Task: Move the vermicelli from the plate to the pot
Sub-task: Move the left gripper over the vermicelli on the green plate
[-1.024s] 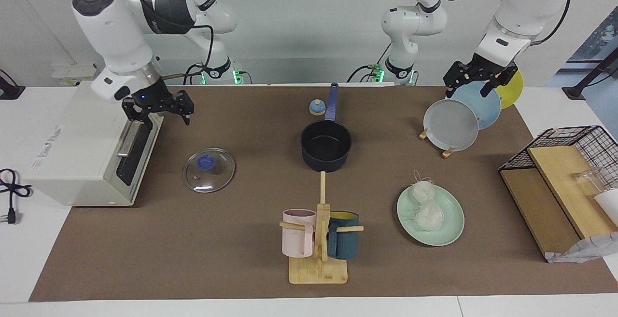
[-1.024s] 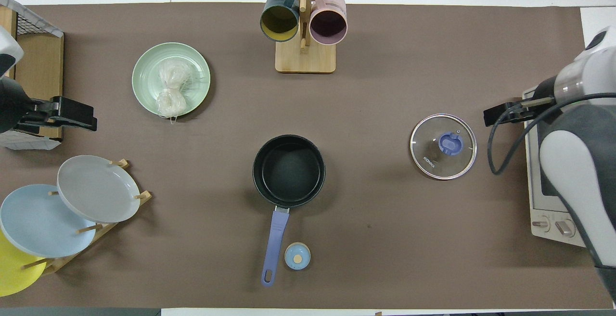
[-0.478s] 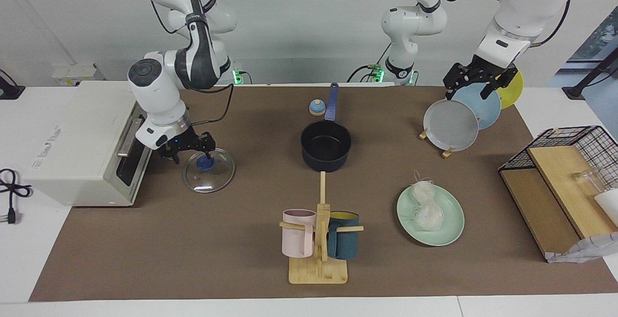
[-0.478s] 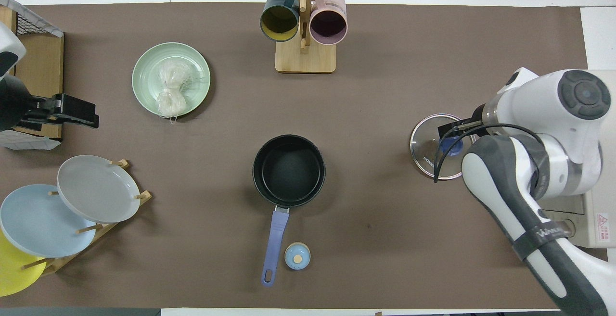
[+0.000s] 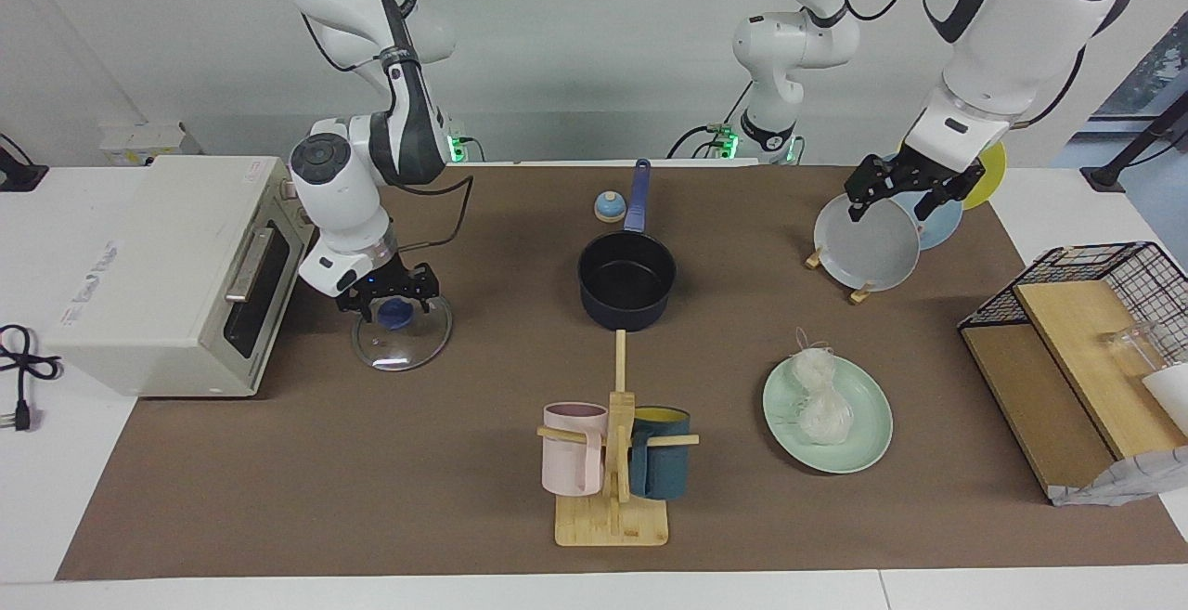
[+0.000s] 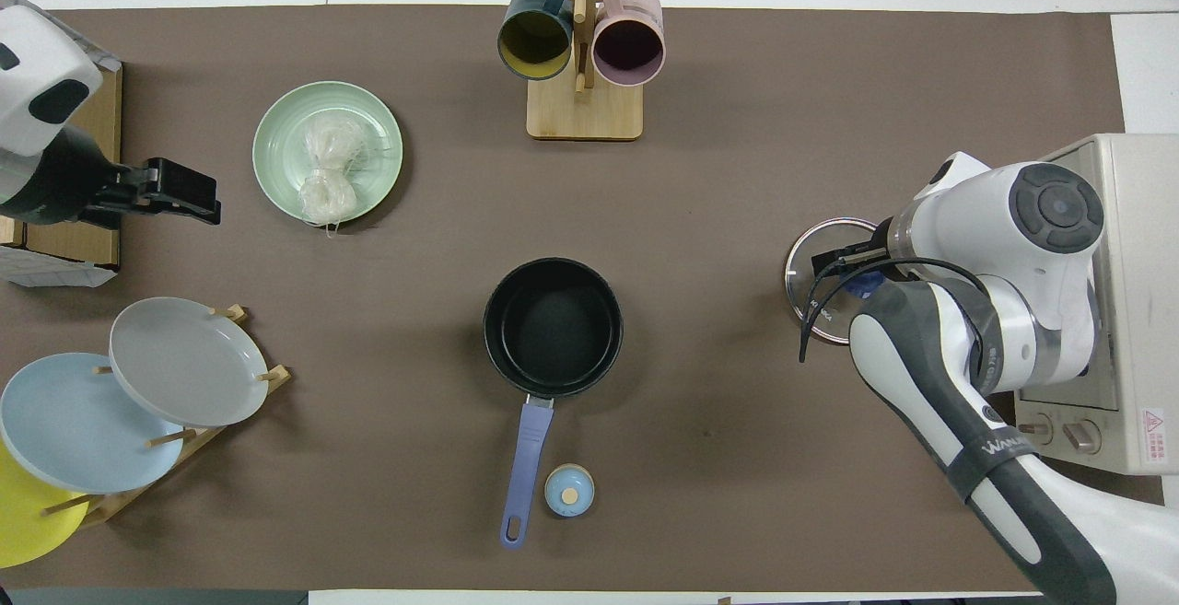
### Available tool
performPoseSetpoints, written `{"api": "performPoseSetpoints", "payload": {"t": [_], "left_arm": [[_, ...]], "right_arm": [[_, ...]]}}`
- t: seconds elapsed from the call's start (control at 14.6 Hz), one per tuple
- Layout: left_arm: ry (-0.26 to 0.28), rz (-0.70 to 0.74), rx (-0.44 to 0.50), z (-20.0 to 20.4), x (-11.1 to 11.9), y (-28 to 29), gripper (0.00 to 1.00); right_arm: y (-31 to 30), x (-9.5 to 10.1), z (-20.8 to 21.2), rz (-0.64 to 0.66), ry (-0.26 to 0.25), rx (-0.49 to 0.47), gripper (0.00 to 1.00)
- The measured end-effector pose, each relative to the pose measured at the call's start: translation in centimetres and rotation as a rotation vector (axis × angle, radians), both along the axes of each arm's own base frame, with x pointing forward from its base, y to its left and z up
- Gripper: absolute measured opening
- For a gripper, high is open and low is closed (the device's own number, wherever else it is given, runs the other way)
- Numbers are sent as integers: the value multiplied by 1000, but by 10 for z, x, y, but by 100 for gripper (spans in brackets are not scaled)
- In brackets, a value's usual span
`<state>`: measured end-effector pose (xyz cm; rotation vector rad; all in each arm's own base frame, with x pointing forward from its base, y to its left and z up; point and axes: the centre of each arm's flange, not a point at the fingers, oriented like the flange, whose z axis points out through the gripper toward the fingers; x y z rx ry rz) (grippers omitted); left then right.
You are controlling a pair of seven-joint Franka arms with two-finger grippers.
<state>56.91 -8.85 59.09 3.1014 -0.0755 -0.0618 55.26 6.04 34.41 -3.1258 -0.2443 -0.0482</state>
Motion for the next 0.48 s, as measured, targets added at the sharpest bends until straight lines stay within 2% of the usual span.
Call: {"api": "performPoseSetpoints", "payload": {"t": [0.48], "left_arm": [[-2,-20,-19,-96,55,-22,100]], "right_arm": [[-1,-5,-16,0,21,-3,98]]}}
